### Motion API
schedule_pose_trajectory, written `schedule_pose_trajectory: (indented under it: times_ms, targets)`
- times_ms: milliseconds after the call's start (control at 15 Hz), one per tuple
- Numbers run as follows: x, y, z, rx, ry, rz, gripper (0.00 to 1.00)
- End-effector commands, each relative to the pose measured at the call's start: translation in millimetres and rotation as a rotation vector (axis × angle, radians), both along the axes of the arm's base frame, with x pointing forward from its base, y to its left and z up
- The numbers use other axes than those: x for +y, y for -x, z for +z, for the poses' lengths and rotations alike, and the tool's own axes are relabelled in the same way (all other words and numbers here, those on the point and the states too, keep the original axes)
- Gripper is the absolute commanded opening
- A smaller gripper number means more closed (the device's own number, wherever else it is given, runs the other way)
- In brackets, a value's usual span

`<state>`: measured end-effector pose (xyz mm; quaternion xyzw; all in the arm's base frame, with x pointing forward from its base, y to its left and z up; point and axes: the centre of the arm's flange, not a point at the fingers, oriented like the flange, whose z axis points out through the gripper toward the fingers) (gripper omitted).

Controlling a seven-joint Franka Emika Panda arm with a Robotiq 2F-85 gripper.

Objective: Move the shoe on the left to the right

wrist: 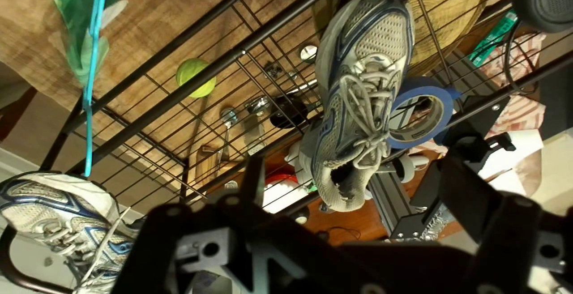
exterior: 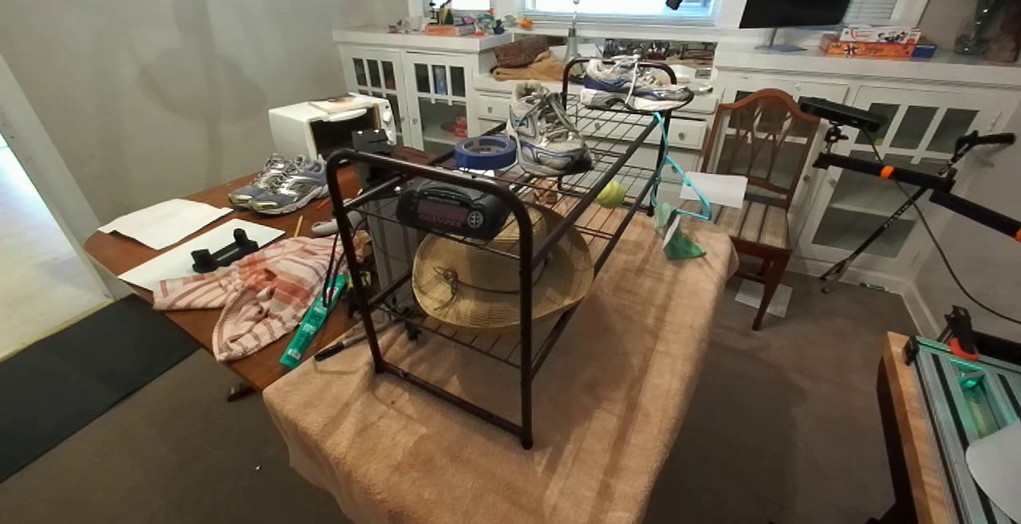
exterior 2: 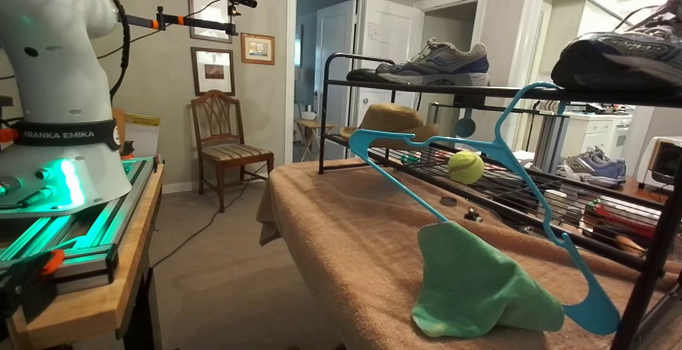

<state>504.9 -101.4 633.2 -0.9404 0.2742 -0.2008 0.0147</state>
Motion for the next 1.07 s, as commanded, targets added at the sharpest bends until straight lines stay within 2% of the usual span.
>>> schedule_pose_trajectory:
  times_ms: [0,400,600,1000]
  targets:
    - [-1.5,-18.9,-0.9,0.003,-0.004,0.003,1.00]
    - [10.6,-69.2,-25.5,0.012,-0.001,0.012,1.00]
    - [9.4,-94.4,-42.4,-0.021,-0.002,0.016,1.00]
    - [9.4,-127.3,-79.5,0.004,-0.016,-0.017,1.00]
